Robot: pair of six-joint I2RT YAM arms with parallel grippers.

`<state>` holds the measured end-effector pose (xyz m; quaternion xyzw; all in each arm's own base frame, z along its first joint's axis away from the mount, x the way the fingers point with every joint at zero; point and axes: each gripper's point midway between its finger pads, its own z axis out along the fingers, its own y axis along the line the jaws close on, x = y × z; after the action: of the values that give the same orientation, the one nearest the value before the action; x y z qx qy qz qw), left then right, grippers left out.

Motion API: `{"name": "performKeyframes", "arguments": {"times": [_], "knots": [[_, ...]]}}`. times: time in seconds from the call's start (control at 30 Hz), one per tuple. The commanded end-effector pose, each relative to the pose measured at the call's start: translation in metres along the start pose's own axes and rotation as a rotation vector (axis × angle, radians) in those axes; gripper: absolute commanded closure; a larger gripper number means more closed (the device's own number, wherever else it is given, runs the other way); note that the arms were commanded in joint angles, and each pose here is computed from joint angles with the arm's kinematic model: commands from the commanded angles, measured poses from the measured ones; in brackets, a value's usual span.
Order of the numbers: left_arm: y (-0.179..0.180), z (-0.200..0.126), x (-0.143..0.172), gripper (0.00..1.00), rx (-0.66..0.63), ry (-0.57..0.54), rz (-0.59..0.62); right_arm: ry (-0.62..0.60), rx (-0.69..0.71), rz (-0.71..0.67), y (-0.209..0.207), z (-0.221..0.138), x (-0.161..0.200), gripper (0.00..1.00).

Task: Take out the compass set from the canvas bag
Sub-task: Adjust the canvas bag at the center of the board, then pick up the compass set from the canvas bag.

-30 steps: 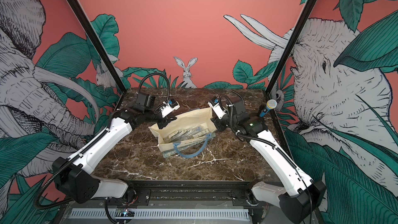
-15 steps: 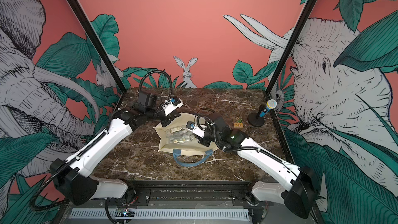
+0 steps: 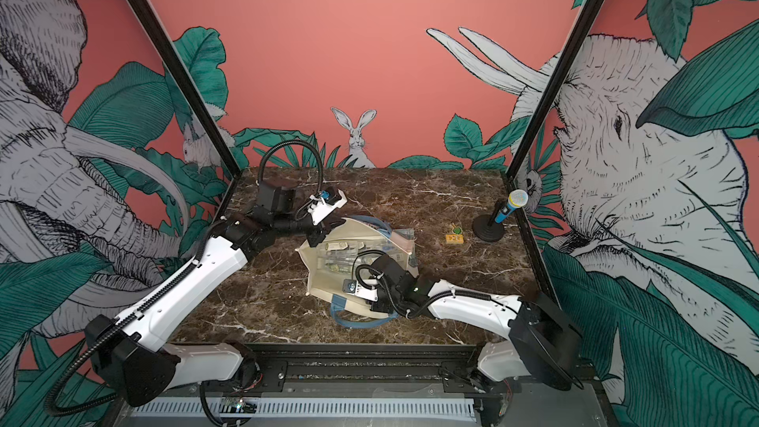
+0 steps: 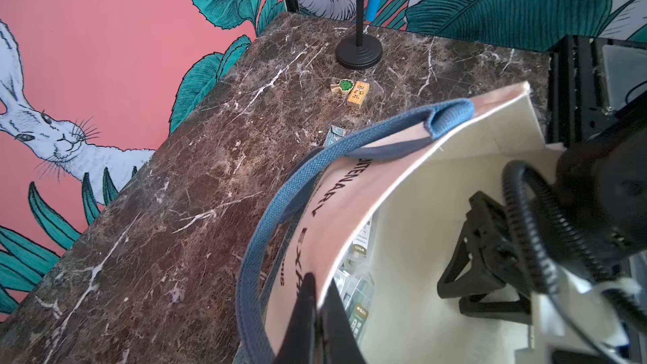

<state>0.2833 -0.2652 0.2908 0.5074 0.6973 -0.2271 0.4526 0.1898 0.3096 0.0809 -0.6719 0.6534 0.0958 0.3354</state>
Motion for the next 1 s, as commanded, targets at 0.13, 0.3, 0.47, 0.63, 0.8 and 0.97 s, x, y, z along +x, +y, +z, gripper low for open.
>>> {"name": "performKeyframes", "arguments": {"times": [0.13,0.3,0.47,0.63,0.8,0.97], "knots": [[-0.02,-0.015,-0.04,1.0,0.034,-0.175,0.046,-0.08,0.097,0.001,-0.028,-0.009,-0.037,0.66],[-0.022,-0.015,-0.039,1.0,0.034,-0.188,0.053,-0.117,0.144,0.002,-0.05,-0.005,-0.065,0.58],[-0.025,-0.018,-0.04,1.0,0.04,-0.198,0.054,-0.096,0.214,0.101,-0.077,0.01,-0.078,0.55],[-0.026,-0.021,-0.038,1.0,0.028,-0.199,0.063,-0.119,0.22,0.318,-0.083,0.028,-0.081,0.51],[-0.027,-0.02,-0.034,1.0,0.032,-0.194,0.063,-0.073,0.186,0.459,-0.078,0.038,-0.07,0.51],[-0.028,-0.019,-0.031,1.0,0.033,-0.19,0.065,-0.045,0.125,0.609,-0.075,0.044,-0.058,0.53]]}}
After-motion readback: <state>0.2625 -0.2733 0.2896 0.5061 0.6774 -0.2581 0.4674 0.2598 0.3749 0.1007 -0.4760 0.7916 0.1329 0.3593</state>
